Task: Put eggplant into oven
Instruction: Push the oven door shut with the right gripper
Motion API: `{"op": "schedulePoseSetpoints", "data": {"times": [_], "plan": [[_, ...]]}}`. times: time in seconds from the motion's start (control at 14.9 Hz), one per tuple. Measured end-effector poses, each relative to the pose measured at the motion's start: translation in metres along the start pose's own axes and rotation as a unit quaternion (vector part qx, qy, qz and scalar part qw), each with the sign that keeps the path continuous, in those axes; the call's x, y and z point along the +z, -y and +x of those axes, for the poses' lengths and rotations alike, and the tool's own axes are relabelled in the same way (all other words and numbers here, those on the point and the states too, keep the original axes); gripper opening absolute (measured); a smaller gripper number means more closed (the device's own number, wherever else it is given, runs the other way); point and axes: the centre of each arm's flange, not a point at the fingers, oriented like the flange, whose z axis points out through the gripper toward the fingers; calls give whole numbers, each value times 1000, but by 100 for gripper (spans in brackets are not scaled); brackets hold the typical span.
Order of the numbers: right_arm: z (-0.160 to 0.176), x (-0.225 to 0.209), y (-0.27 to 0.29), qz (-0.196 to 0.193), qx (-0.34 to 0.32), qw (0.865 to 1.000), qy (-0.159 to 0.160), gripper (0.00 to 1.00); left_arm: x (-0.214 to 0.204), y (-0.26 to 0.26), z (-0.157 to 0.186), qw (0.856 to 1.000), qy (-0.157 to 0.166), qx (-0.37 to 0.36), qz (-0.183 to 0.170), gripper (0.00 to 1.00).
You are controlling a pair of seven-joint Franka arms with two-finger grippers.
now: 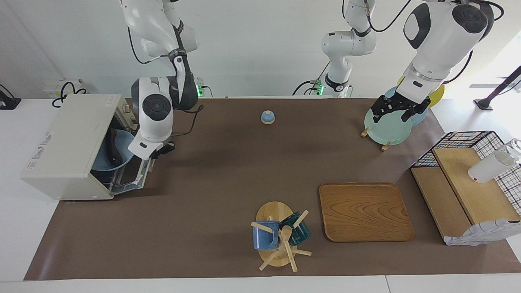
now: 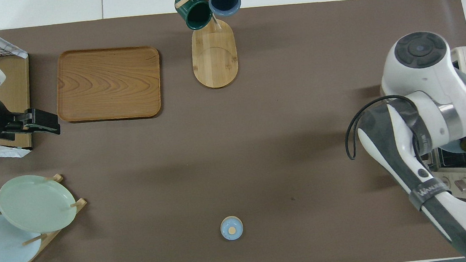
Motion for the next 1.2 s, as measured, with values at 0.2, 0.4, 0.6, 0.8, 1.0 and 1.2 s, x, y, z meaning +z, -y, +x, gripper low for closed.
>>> {"op": "schedulePoseSetpoints", "data": {"times": [0.2,0.4,0.6,0.8,1.0,1.2], "plan": [[-33,-21,-59,8,-5,1000,-11,1,0,0,0,1000,0,0,0,100],[-53,-30,-76,14,-6,1000,-3,1,0,0,0,1000,0,0,0,100],[-79,-60,-78,42,1,999,-4,1,0,0,0,1000,0,0,0,100],[-105,-97,-85,81,20,996,-34,6,0,0,0,1000,0,0,0,100],[-85,-83,-75,108,57,988,-94,5,0,0,0,1000,0,0,0,100],[-47,-31,-40,111,74,987,-90,6,0,0,0,1000,0,0,0,100]]}}
